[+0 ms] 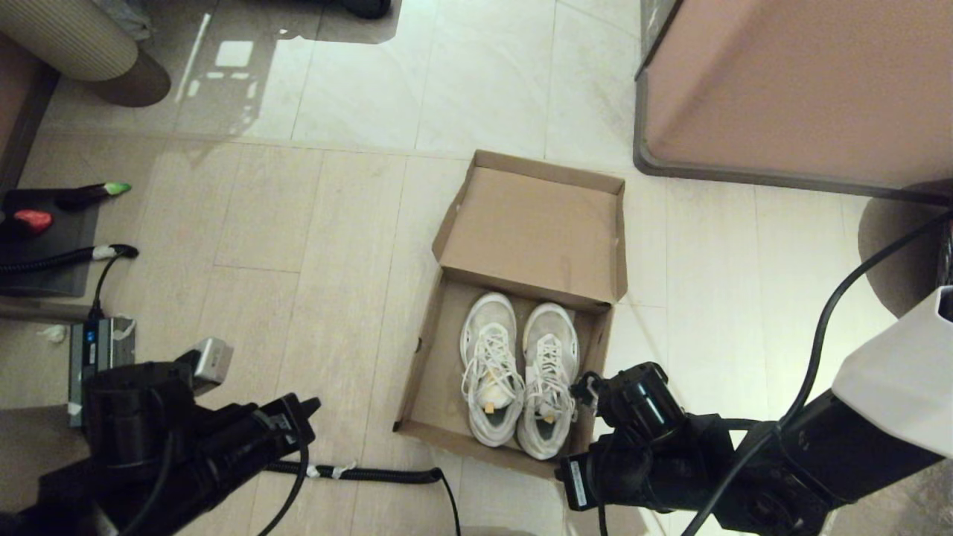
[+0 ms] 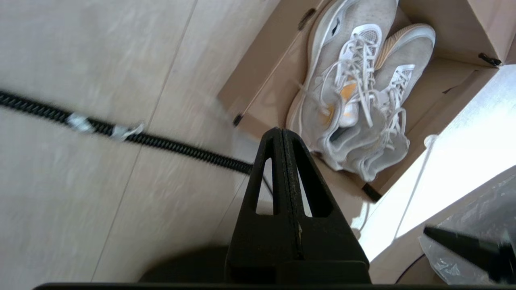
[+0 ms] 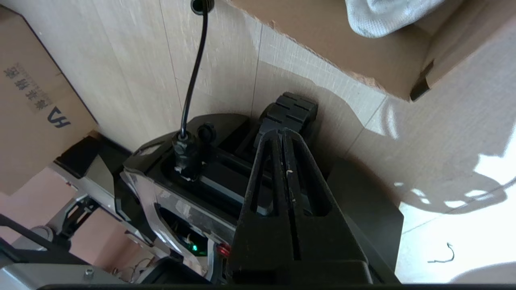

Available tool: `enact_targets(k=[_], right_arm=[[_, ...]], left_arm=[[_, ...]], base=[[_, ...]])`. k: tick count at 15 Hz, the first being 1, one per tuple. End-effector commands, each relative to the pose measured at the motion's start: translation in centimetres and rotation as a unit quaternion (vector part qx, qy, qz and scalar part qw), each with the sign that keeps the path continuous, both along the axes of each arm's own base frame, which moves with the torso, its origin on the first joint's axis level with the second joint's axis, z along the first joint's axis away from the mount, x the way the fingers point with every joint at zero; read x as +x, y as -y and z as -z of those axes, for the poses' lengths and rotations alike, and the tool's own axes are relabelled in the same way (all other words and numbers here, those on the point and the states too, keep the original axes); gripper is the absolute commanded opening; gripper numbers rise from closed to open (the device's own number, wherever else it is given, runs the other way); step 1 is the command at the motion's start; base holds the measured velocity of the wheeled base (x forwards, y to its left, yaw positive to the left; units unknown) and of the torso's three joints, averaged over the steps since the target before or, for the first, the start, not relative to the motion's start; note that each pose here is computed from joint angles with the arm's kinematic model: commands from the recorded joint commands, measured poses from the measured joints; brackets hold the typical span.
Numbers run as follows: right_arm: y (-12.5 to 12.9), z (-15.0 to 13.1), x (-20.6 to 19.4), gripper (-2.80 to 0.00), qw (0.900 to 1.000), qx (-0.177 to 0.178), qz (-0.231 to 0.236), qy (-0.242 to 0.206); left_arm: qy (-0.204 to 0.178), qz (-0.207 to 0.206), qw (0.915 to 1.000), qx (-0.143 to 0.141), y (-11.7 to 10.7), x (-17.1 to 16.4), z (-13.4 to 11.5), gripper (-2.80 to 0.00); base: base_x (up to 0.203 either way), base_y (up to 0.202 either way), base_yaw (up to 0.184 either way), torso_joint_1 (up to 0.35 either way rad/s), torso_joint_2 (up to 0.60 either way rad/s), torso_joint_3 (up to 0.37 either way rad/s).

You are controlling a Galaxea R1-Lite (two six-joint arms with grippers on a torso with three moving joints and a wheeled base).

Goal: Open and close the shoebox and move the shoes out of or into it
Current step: Put the shoes out of the shoe box

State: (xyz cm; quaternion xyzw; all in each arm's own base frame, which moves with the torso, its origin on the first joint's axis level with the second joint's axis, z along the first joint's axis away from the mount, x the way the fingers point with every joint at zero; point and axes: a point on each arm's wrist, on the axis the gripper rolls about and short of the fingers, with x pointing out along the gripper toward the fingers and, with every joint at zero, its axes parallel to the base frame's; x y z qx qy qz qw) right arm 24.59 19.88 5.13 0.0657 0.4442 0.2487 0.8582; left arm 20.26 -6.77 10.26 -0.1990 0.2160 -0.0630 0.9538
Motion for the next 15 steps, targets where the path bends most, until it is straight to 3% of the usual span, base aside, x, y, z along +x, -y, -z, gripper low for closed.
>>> enact_targets(k=[1, 2, 3, 8, 15], right_arm=[[-0.3, 0.4, 0.2, -2.8, 1.0, -0.001, 0.0, -0.004], [-0.4, 0.5, 0.3, -2.8, 1.0, -0.001, -0.003, -0.004], [-0.7, 0.6, 0.6, 0.0, 1.0, 0.0, -0.002, -0.003], [-2.6, 2.1, 2.5, 0.0, 1.0, -0.013, 0.008, 0.004], [-5.0, 3.5, 6.7, 0.0, 0.996, -0.039, 0.07, 0.039]], left_arm=[[0.012, -0.009, 0.9999, -0.005, -0.8, -1.4, -0.5, -2.8], [0.011, -0.018, 0.9998, -0.005, -1.4, -1.9, -0.4, -2.8], [0.013, -0.025, 0.9996, -0.005, -1.8, -2.3, -0.5, -2.8], [0.02, -0.049, 0.9986, -0.005, -2.9, -2.9, -0.6, -2.8], [0.017, -0.054, 0.9984, -0.007, -3.0, -2.6, -0.6, -2.8]], base=[[0.0, 0.0, 0.0, 0.0, 0.0, 0.0], [0.0, 0.0, 0.0, 0.0, 0.0, 0.0], [0.0, 0.0, 0.0, 0.0, 0.0, 0.0], [0.0, 0.0, 0.0, 0.0, 0.0, 0.0], [0.0, 0.0, 0.0, 0.0, 0.0, 0.0]])
